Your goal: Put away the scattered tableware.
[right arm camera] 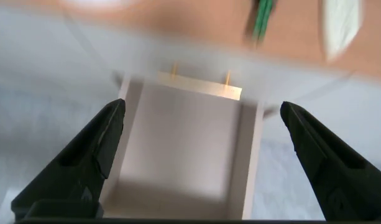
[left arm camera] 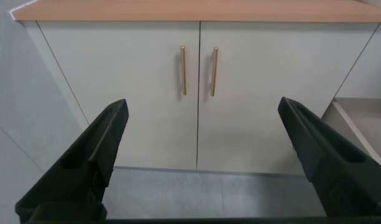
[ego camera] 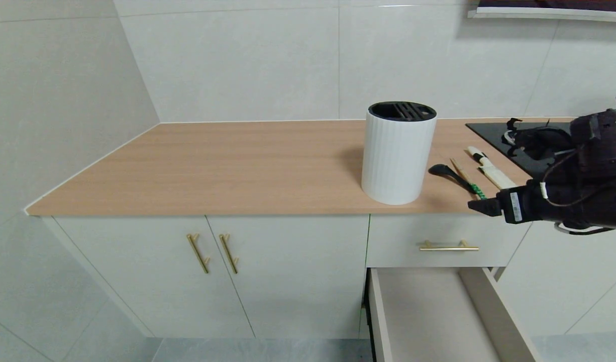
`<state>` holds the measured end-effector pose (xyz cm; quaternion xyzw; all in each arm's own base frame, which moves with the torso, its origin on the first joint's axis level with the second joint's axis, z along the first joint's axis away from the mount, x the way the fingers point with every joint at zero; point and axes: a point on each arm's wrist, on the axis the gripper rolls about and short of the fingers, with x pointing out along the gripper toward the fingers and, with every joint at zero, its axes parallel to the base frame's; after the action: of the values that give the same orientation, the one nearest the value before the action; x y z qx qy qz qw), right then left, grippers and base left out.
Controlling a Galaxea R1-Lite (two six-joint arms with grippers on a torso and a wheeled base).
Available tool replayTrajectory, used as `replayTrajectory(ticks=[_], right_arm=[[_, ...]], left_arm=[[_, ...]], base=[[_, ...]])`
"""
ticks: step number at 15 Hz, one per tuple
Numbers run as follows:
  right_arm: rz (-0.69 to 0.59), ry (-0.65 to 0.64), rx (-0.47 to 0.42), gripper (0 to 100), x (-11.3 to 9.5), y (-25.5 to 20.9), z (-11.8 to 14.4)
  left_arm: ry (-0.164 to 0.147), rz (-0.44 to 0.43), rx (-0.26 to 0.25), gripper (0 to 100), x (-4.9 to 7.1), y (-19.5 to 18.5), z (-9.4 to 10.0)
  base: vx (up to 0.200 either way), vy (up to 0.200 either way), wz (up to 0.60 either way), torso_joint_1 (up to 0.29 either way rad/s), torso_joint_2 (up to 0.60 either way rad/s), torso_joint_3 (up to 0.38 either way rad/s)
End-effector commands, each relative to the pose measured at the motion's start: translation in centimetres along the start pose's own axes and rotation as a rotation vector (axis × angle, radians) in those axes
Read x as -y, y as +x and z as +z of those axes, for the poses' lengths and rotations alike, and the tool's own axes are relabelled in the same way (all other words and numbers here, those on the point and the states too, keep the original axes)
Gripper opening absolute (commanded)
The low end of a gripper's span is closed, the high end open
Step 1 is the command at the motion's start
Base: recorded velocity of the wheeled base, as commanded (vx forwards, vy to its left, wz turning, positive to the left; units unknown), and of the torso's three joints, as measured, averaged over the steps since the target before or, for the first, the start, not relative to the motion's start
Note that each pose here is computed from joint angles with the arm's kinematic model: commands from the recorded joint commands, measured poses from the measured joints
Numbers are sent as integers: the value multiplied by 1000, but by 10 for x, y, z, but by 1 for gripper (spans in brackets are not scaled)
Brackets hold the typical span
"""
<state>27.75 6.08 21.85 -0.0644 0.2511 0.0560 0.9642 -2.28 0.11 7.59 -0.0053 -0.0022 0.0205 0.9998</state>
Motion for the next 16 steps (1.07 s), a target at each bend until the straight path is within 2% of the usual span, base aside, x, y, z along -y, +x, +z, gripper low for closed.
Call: replayTrajectory(ticks=[1,5,10,16], right_arm=[[-46,28,-28,100,-4,43,7],[-166,80,47,100,0,80,5],[-222,106,29,100,19,105,-2],[-225,109,10,100,21,116,-6]], left_arm=[[0,0,0,100,0,0,0],[0,0,0,100,0,0,0],[0,0,0,100,0,0,0],[0,0,0,100,0,0,0]], base=[[0,0,0,0,0,0],[0,0,0,0,0,0],[0,0,0,0,0,0],[0,0,0,0,0,0]])
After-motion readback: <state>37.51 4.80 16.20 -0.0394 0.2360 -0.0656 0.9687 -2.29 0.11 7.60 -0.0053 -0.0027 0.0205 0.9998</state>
